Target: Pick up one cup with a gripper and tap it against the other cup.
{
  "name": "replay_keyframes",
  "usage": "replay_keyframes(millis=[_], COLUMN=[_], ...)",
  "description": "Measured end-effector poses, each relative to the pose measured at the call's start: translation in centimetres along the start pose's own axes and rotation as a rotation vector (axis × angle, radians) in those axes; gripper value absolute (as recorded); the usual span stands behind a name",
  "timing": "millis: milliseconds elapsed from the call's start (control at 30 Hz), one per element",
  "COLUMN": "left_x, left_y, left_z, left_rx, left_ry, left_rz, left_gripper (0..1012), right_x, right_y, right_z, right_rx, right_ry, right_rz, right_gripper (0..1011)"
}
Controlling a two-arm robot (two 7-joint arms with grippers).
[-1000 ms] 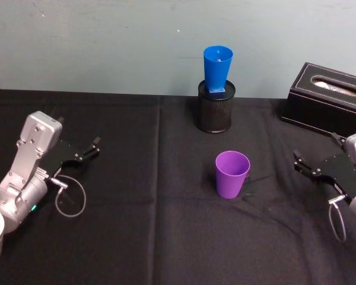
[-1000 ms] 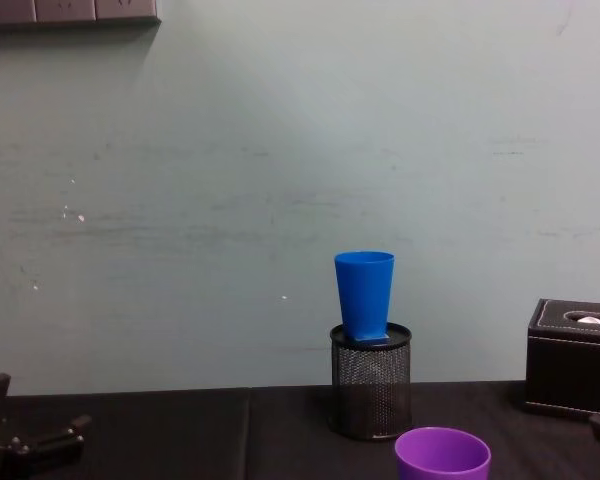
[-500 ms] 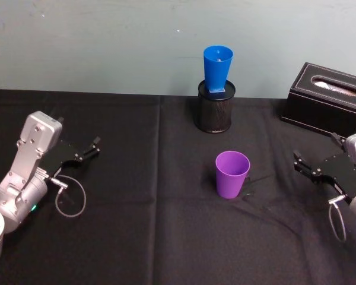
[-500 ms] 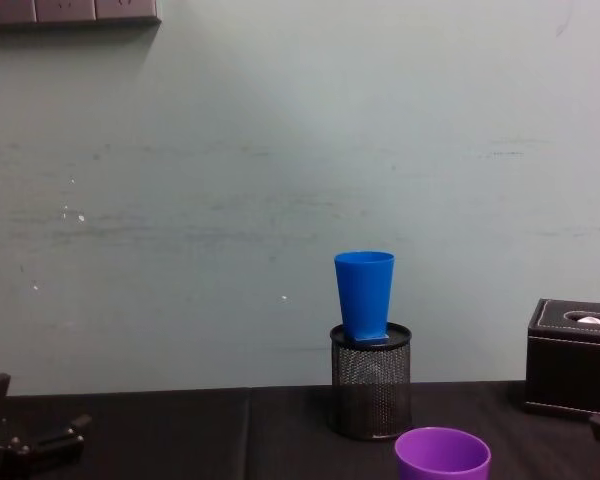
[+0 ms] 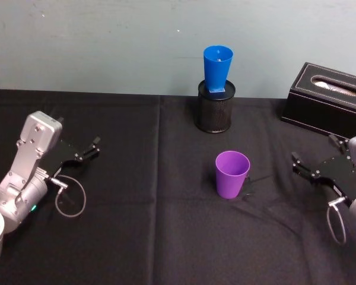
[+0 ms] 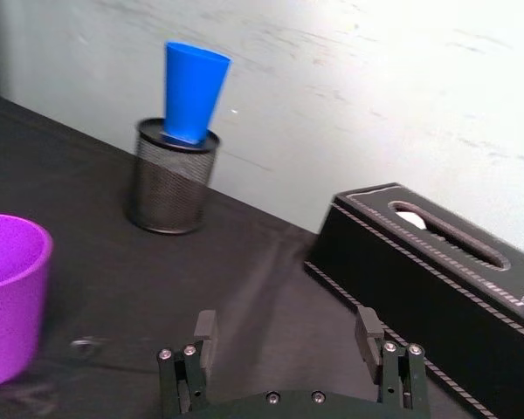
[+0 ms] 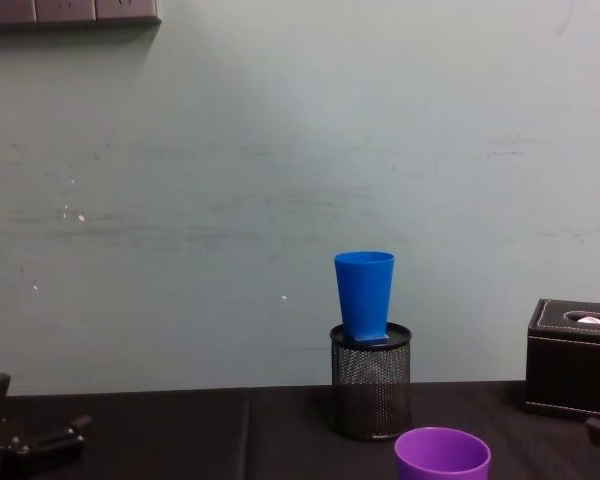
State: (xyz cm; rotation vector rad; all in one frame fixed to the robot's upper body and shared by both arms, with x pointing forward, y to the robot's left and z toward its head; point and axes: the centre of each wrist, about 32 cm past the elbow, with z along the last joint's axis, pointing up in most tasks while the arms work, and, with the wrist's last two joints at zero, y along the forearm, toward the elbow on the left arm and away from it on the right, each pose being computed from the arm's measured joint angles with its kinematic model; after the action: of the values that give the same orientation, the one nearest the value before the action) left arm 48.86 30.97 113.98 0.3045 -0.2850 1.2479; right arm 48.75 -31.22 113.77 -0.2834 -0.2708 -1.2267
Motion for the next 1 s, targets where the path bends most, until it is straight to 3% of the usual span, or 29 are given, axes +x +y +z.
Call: replay_keyframes(millis=[233,567,767,1000], left_x=[0.0,0.0,0.0,0.0], left_y=[0.0,0.0,0.0,0.0], left_z=[0.0,0.0,0.0,0.0], left_rx=[0.0,0.0,0.0,0.0], left_ry=[0.0,0.0,0.0,0.0], left_rz=[0.0,0.0,0.0,0.0], left_gripper=[1005,1005,1004,1005], right_x=[-0.2,-0.7,-1.2,-1.9], right_y=[-0.8,-1.6,-1.2,-0.3], right_z=[-1.0,-1.5,-1.4,-1.2], right_rx=[0.041,0.089,0.095,0.093], right_ry=[0.104,0.209,0.257,0.278], right_rz=[0.123,0.409,0.481,0.5], right_gripper=[1003,1002,1003,1003])
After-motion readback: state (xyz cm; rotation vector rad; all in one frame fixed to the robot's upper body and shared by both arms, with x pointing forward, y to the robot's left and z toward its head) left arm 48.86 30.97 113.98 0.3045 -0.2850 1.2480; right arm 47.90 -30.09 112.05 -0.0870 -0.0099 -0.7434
